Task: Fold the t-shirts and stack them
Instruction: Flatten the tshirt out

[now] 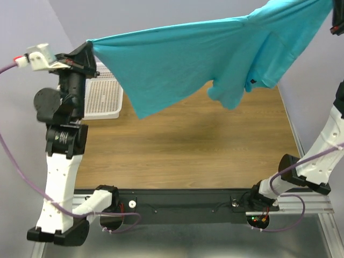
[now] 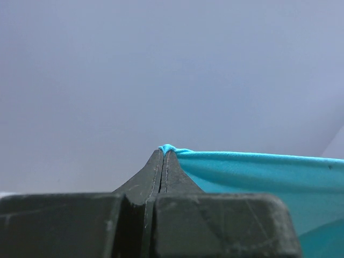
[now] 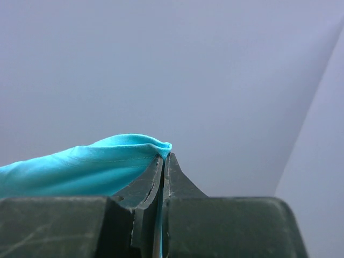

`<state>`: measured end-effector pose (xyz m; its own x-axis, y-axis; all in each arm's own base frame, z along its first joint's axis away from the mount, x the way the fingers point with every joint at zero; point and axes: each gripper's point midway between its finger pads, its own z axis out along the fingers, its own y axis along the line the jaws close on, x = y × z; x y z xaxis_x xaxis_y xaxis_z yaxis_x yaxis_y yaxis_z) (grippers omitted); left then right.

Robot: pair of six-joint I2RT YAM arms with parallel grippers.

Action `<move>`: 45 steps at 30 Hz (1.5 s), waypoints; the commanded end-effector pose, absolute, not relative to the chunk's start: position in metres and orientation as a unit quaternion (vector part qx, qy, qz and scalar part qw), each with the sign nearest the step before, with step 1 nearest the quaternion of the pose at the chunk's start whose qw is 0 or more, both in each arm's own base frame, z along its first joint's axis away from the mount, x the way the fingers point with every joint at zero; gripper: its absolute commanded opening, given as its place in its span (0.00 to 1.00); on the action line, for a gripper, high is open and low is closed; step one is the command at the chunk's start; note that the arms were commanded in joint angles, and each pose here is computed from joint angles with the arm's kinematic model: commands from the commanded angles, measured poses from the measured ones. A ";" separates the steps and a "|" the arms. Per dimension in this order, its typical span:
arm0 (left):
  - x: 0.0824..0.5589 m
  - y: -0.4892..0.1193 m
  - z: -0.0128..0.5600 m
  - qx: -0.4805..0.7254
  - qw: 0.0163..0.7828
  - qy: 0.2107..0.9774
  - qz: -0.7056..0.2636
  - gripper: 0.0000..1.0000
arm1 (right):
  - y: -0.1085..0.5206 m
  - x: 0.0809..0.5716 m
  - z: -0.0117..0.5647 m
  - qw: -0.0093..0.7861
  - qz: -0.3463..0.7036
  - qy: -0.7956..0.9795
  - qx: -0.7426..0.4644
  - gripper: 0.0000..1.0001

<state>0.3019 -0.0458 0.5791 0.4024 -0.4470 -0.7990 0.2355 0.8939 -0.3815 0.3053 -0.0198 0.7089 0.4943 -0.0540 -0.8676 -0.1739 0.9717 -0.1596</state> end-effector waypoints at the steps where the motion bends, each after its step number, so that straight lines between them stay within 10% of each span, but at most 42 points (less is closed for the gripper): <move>1: 0.258 -0.035 0.622 -0.108 0.866 0.435 -0.220 0.00 | -0.023 0.228 0.767 0.911 -0.052 0.403 -0.065 0.01; 9: 0.225 -0.053 0.619 -0.069 0.859 0.427 -0.275 0.00 | -0.003 0.185 0.771 0.913 -0.078 0.390 -0.091 0.01; 20: 0.338 -0.091 0.467 -0.048 0.760 0.585 -0.280 0.00 | -0.002 0.343 0.585 0.751 0.140 0.621 -0.173 0.01; 33: 0.495 -0.116 0.257 -0.051 0.636 0.749 -0.177 0.00 | 0.044 0.524 0.237 0.535 0.232 0.791 -0.185 0.01; 45: 0.563 -0.109 0.181 -0.068 0.550 0.828 -0.087 0.00 | 0.038 0.611 0.187 0.524 0.207 0.813 -0.144 0.01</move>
